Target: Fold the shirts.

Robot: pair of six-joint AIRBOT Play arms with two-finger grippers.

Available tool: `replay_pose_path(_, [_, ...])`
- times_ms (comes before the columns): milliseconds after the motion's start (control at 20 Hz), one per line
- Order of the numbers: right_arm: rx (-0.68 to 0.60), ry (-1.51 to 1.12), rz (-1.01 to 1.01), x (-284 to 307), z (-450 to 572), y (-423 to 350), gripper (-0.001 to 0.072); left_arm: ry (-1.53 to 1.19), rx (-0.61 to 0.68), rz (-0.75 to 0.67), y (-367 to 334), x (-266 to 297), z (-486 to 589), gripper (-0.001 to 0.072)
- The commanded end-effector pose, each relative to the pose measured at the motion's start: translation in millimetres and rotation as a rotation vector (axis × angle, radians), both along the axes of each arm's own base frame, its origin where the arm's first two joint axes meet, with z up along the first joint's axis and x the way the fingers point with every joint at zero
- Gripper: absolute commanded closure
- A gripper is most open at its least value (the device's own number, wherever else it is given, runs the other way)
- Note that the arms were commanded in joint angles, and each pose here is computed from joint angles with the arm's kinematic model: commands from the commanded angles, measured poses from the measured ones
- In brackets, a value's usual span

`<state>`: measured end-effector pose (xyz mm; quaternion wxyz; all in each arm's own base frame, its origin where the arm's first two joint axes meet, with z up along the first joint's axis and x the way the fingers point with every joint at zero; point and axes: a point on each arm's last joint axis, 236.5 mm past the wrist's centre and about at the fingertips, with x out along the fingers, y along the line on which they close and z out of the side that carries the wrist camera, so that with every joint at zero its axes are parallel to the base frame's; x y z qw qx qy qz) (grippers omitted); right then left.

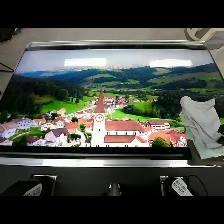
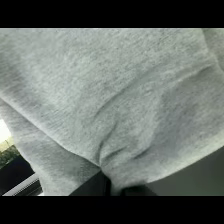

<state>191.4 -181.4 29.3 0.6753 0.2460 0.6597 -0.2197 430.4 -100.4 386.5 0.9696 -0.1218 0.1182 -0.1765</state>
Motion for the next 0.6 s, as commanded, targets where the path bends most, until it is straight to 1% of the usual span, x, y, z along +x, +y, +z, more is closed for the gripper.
replay_pose_path(0, [-0.049, 0.069, -0.062, -24, -9, -2, 0.0683, 0.003, 0.001, 0.000, 0, 0, -1, 0.0679])
replay_pose_path(250, [-0.062, 0.103, -0.065, -33, -8, -4, 0.0681, 0.004, -0.003, 0.000, 0, 0, -1, 0.0679])
replay_pose_path(300, [-0.072, 0.109, -0.065, -35, -7, -7, 0.0592, 0.004, -0.003, 0.000, 0, 0, -1, 0.0679])
replay_pose_path(350, [-0.083, 0.116, -0.065, -36, -7, -9, 0.0310, 0.004, -0.002, 0.000, 0, 0, -1, 0.0679])
replay_pose_path(400, [-0.105, 0.118, -0.061, -37, -6, -14, -0.0004, 0.004, -0.002, 0.000, 0, 0, -1, 0.0679])
replay_pose_path(450, [-0.150, 0.116, -0.025, -36, -2, -25, 0.0024, 0.004, -0.002, 0.000, 0, 0, -1, 0.0679])
replay_pose_path(550, [-0.263, 0.080, 0.074, -26, 24, -52, 0.0025, 0.005, 0.002, -0.013, -5, -1, -1, 0.0679])
